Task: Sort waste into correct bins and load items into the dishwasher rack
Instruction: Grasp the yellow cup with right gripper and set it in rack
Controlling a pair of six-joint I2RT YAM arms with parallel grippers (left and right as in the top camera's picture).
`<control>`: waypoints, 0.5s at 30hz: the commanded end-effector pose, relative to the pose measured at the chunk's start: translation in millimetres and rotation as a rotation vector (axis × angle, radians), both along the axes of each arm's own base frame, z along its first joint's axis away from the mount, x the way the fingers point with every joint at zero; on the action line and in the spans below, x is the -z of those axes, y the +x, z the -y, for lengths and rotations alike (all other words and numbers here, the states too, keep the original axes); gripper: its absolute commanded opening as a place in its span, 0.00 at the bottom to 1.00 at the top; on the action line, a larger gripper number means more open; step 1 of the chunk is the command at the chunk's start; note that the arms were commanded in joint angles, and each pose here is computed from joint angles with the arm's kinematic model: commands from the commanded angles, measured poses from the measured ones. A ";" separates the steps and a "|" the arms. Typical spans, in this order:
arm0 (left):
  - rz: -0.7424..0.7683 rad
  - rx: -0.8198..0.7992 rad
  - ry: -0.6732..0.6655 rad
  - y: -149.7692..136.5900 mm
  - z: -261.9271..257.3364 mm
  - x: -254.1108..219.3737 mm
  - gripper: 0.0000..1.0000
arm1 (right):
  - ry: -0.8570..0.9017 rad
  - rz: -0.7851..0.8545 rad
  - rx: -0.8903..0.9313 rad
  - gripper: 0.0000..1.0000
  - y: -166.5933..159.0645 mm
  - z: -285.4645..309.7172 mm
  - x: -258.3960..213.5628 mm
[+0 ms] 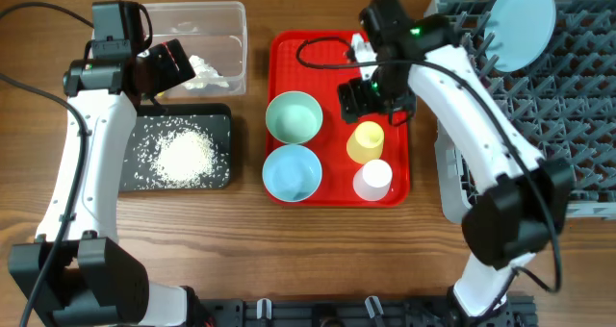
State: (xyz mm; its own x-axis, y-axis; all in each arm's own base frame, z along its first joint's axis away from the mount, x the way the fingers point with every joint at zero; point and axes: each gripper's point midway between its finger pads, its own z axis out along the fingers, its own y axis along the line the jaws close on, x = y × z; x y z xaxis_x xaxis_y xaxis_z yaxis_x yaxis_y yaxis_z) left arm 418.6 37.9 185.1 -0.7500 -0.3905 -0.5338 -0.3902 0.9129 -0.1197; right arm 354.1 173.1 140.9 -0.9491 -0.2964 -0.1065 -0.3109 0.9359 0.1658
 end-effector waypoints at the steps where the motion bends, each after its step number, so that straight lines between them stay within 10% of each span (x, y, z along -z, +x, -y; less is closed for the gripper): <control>1: 0.030 -0.021 0.009 -1.8 -4.8 -11.3 1.00 | -0.113 -0.101 0.070 0.85 -12.4 16.3 34.2; 8: 0.030 -0.021 0.009 -1.7 -4.8 -11.4 1.00 | -0.145 -0.111 0.128 0.82 -20.6 24.9 90.0; 15: 0.030 -0.021 0.009 -1.7 -4.8 -11.4 1.00 | -0.111 -0.008 0.134 0.58 1.2 18.7 104.5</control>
